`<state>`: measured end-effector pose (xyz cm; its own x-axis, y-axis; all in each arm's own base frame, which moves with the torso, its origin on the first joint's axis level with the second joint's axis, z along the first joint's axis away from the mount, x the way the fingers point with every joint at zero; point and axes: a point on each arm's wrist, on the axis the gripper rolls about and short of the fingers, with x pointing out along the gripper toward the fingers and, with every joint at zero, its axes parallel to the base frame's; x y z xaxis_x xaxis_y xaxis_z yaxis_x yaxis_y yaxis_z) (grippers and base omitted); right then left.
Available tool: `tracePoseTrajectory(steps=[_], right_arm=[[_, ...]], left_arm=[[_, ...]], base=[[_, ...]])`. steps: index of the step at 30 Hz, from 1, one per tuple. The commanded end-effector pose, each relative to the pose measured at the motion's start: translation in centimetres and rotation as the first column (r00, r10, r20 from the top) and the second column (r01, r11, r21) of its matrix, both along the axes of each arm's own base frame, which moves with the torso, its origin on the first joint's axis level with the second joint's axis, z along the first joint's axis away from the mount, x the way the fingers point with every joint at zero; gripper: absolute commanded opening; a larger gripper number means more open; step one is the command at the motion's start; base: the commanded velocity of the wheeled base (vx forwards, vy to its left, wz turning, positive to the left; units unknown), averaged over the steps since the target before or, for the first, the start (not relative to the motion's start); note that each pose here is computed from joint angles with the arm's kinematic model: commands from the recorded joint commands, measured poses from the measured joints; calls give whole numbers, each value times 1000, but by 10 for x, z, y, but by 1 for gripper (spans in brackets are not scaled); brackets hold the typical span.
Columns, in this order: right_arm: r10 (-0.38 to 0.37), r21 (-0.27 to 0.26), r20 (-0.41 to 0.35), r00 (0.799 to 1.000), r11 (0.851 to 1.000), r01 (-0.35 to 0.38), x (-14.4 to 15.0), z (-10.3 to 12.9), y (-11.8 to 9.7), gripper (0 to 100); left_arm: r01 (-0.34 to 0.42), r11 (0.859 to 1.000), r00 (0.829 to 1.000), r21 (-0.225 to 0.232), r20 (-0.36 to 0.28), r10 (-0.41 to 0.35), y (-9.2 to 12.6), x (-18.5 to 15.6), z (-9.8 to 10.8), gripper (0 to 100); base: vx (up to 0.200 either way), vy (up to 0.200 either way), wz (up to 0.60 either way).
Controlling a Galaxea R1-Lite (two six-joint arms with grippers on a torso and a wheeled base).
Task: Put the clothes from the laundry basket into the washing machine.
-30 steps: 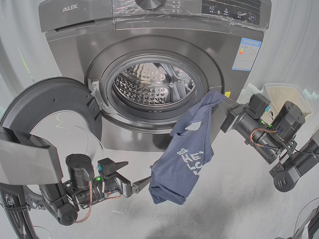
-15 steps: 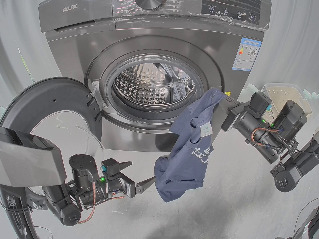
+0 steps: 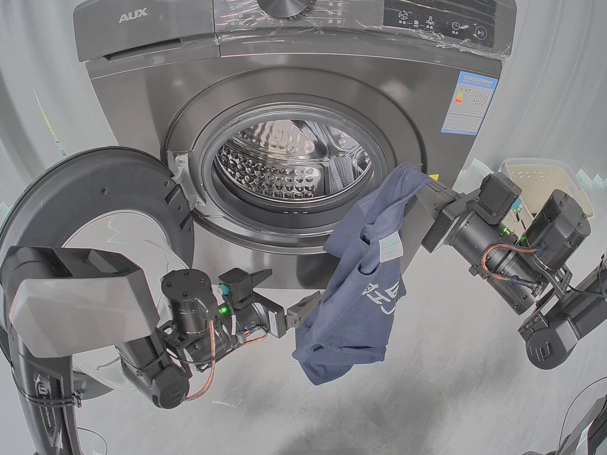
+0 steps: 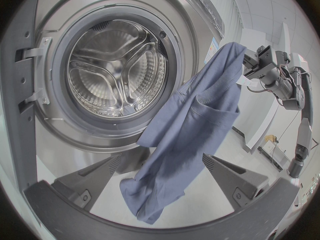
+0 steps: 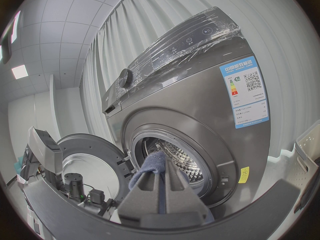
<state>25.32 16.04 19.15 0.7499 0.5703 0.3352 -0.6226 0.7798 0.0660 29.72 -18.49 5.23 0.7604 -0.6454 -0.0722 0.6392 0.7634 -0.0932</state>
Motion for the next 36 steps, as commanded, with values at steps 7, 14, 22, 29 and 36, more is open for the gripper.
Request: tracePoseTrajectory(steps=[7, 14, 22, 29, 36], right_arm=[[18, 3, 2, 1000, 1000, -18, -3, 1, 5, 0], [17, 0, -3, 1000, 1000, -17, -1, -1, 7, 0], [2, 0, -7, 1000, 1000, -2, 4, -3, 5, 0], [-19, 15, -13, 1000, 1000, 19, 8, -3, 7, 0], [-9, 13, -16, 1000, 1000, 10, 6, -4, 9, 0]], left_arm=[[-19, 997, 997, -71, 70, 24, -34, 40, -12, 100], [14, 997, 998, -70, 63, -10, -45, 34, -15, 100], [113, 992, 992, -59, 55, -110, -71, 9, -17, 100], [175, 983, 984, -59, 55, -172, -86, -11, -12, 100], [167, 984, 985, -53, 48, -165, -90, -5, -22, 100]], base=[[0, 0, 0], [0, 0, 0], [0, 0, 0], [0, 0, 0], [0, 0, 0]])
